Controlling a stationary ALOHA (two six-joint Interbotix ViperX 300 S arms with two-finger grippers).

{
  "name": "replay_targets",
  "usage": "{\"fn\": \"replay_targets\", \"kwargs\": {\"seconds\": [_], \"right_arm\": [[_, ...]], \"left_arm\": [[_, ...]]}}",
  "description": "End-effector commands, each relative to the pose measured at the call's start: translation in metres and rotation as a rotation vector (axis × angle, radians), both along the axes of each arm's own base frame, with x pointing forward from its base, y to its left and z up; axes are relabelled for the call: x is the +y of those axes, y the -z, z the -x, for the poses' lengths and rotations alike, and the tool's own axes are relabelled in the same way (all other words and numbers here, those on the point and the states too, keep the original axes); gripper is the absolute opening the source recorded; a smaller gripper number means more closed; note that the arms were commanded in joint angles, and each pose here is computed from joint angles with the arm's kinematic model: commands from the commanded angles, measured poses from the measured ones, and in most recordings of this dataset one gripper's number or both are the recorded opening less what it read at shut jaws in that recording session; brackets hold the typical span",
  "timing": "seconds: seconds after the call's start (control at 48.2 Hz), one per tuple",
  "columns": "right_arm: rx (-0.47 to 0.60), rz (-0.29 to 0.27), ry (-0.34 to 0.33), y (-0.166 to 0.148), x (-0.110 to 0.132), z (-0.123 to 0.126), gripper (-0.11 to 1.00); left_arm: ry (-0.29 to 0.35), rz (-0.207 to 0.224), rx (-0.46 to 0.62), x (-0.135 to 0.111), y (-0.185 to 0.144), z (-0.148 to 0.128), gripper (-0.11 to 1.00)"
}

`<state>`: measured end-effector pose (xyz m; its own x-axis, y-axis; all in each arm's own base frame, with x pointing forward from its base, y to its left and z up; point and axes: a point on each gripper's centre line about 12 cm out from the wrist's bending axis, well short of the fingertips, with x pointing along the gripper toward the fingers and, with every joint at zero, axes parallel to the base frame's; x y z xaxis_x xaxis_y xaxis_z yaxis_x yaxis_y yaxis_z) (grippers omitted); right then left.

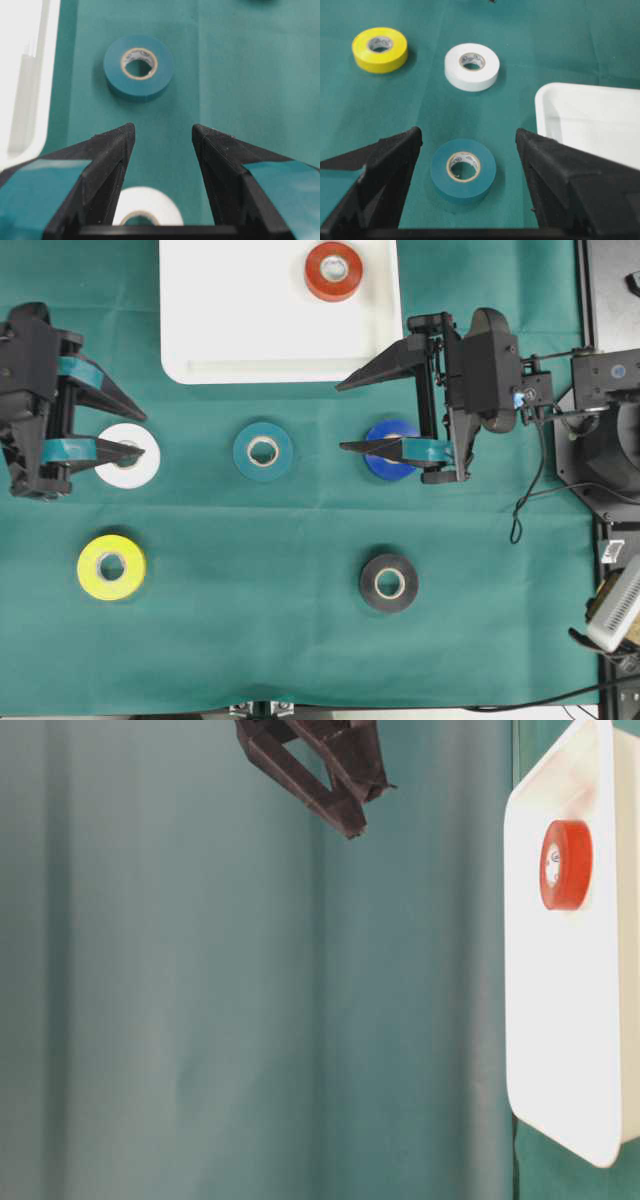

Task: Put the tape alternately from left to right into the white case.
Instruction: 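Move the left gripper over the teal tape roll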

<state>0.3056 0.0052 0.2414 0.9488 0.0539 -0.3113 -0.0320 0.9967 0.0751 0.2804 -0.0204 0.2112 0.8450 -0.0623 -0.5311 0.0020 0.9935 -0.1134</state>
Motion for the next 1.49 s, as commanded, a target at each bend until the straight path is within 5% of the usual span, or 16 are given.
{"fn": "replay_targets", "kwargs": {"seconds": [0.0, 0.85, 1.14, 1.327, 1.472], "right_arm": [[-0.047, -0.006, 0.003, -0.014, 0.0, 0.003, 0.81], [-0.026, -0.007, 0.004, -0.007, 0.0, 0.002, 0.81], [-0.024, -0.006, 0.003, -0.007, 0.0, 0.002, 0.81], [-0.024, -0.007, 0.004, -0.007, 0.0, 0.002, 0.81], [-0.021, -0.006, 0.003, -0.006, 0.0, 0.002, 0.81]], "left_arm": [[0.009, 0.002, -0.026, -0.004, -0.01, -0.012, 1.0], [0.001, -0.005, 0.167, -0.006, 0.007, -0.081, 1.0], [-0.156, 0.121, 0.274, 0.013, 0.019, -0.1, 1.0], [-0.327, 0.244, 0.42, 0.03, 0.03, -0.1, 1.0], [-0.367, 0.277, 0.446, 0.031, 0.031, -0.105, 1.0]]}}
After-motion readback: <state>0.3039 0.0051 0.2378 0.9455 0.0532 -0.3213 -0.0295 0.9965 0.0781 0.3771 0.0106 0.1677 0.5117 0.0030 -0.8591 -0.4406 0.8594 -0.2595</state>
